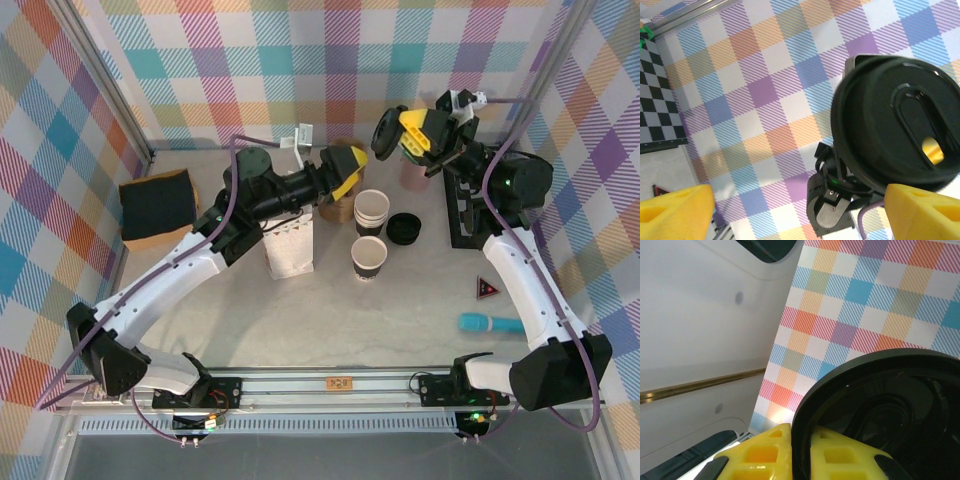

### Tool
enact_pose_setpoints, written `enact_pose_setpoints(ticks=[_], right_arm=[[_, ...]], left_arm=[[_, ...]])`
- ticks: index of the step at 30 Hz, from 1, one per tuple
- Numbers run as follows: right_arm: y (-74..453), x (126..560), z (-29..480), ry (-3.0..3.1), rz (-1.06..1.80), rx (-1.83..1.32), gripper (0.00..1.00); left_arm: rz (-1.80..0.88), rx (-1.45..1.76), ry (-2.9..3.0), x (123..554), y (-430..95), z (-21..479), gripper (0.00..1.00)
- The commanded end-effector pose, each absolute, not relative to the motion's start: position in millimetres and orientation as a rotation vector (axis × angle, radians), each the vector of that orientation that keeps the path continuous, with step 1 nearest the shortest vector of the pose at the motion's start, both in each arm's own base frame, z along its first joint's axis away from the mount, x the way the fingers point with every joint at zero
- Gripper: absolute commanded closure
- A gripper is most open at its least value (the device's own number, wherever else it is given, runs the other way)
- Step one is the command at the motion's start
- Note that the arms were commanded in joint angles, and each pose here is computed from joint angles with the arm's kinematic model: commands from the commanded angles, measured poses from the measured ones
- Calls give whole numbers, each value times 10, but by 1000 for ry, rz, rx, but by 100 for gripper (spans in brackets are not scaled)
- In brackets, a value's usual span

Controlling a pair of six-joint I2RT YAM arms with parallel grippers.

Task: Pack the takeout coffee

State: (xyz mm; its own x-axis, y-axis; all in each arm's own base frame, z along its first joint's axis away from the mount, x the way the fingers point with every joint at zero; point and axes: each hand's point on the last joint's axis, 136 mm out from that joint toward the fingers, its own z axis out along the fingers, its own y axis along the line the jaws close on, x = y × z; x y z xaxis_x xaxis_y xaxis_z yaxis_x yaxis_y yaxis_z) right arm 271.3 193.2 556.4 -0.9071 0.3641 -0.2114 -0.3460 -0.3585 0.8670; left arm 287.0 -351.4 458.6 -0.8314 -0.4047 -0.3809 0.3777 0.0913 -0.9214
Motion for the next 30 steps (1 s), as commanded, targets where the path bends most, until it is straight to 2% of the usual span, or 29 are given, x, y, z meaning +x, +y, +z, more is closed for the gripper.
enact_pose_setpoints(ticks=[1,6,18,30], right_arm=[[1843,2611,5759,1328,2306,-27,85],[1864,2642,5761,1284,2338,-27,86],[1869,2788,5721,1193,2402,-26,86],[1904,2778,5713,1162,2428,-53,86]], left_arm=[[-1950,-17,1631,2835,-3487,5064,14],[-2086,-48,1541,2888,-3551,5207,19],[-2164,-77,1463,2911,-3536,5384,28],[-2181,-108,1459,2966,-3561,5376,28]])
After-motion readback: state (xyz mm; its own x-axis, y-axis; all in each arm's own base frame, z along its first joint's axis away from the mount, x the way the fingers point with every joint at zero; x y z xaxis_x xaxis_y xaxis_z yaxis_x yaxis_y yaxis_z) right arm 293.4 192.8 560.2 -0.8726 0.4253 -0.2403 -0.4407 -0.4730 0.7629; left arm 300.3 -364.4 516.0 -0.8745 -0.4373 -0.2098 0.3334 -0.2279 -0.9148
